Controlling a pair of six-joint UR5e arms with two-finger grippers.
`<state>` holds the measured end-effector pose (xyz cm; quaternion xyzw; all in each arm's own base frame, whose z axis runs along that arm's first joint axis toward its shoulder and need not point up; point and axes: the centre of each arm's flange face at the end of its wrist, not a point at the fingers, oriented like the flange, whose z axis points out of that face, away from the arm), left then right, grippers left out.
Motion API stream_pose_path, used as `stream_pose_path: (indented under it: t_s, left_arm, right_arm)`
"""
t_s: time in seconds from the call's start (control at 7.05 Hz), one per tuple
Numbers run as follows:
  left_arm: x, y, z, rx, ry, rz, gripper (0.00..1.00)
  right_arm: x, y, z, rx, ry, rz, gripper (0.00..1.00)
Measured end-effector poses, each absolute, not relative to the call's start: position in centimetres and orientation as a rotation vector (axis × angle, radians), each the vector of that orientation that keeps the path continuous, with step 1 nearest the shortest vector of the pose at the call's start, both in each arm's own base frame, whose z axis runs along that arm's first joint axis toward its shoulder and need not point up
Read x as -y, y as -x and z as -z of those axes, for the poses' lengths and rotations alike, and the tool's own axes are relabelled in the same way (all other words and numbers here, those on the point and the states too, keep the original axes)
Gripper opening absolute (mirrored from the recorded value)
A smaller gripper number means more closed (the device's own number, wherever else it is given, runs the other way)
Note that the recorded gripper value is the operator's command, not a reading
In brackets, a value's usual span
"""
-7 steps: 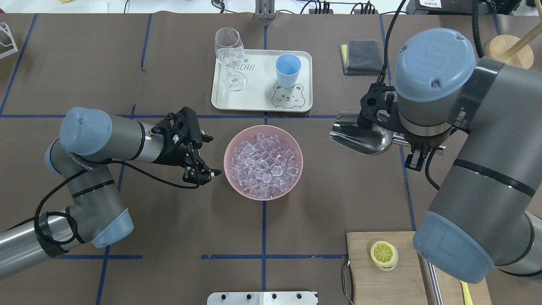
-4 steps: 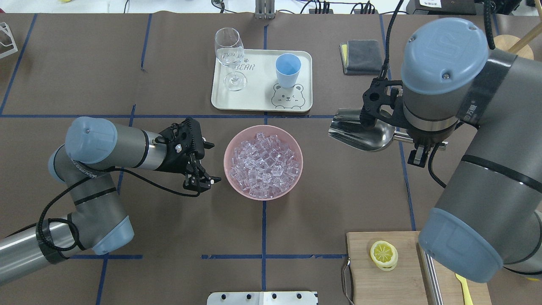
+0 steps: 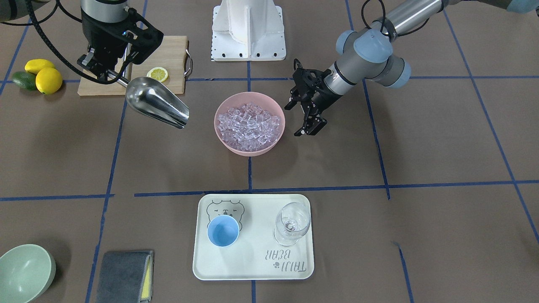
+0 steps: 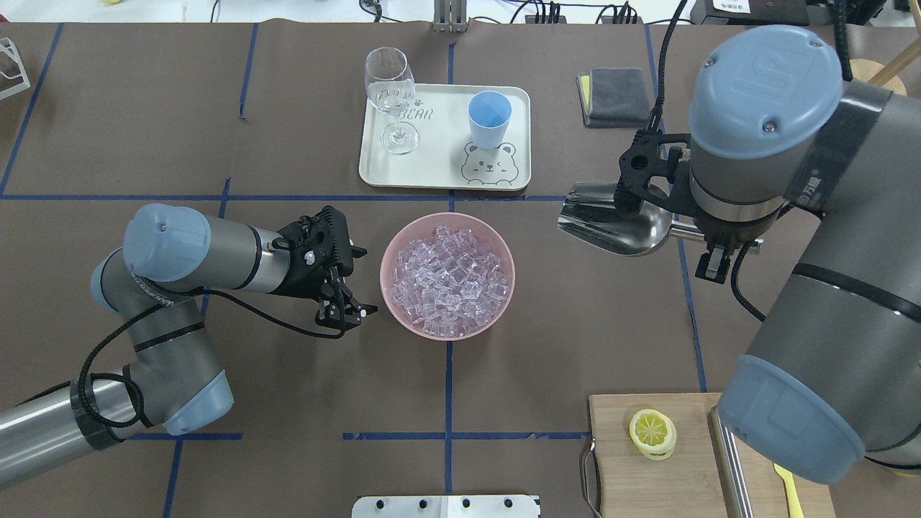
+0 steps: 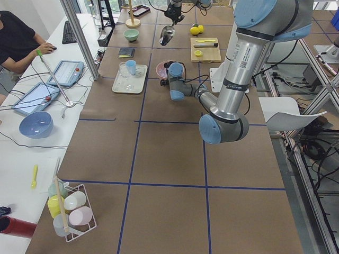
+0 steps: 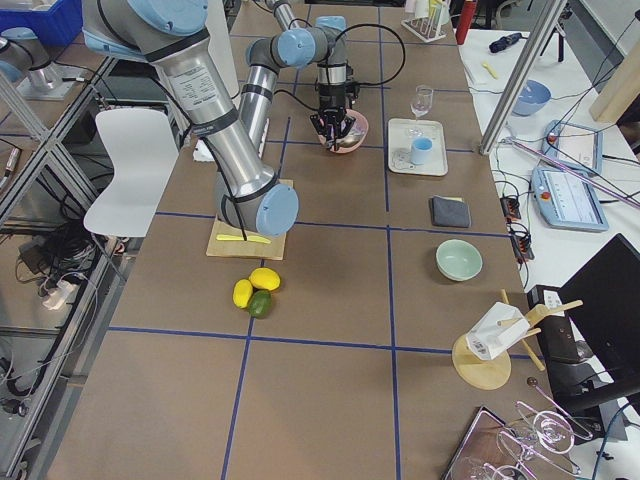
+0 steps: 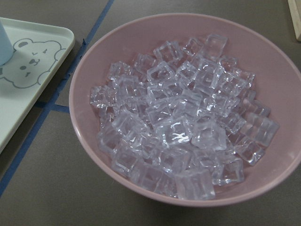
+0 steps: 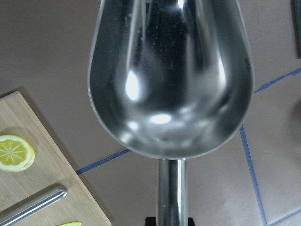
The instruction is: Put ice in cup with scoop
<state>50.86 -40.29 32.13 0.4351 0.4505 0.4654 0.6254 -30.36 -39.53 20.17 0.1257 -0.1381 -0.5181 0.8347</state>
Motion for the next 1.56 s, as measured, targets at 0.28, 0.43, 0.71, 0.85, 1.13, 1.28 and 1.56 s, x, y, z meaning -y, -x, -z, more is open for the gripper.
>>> stream_pose_path:
  t_s: [0.28, 0.43, 0.71, 0.85, 1.13, 1.28, 1.56]
  left_arm:
    - [38.5, -53.1, -32.9, -1.052, -0.966, -1.102, 1.0]
    - [37.9, -53.6, -32.7, -1.062, -0.965, -1.113, 1.0]
    - [37.6, -53.8, -32.2, -1.076, -0.971, -1.117, 1.0]
    - [37.6, -53.9, -31.6, -1.088, -0.968, -1.101, 1.0]
    - [38.3, -53.6, -30.8, -1.1, -0.962, -1.064, 1.0]
    - [38.9, -53.3, -30.7, -1.096, -0.965, -1.053, 1.0]
    - [40.2, -52.3, -30.7, -1.088, -0.974, -1.038, 1.0]
  right_arm:
    - [39.5, 30.4, -20.1, 0.294, -0.268, 1.098, 0.0]
    - [39.5, 30.4, -20.1, 0.294, -0.269, 1.098, 0.0]
    - [39.5, 30.5, -20.0, 0.295, -0.272, 1.099, 0.0]
    - [39.5, 30.5, -19.8, 0.297, -0.277, 1.099, 0.0]
    - [39.6, 30.6, -19.2, 0.301, -0.286, 1.1, 0.0]
    - [39.6, 30.6, -19.2, 0.302, -0.287, 1.1, 0.0]
    - [39.6, 30.7, -19.2, 0.301, -0.286, 1.101, 0.0]
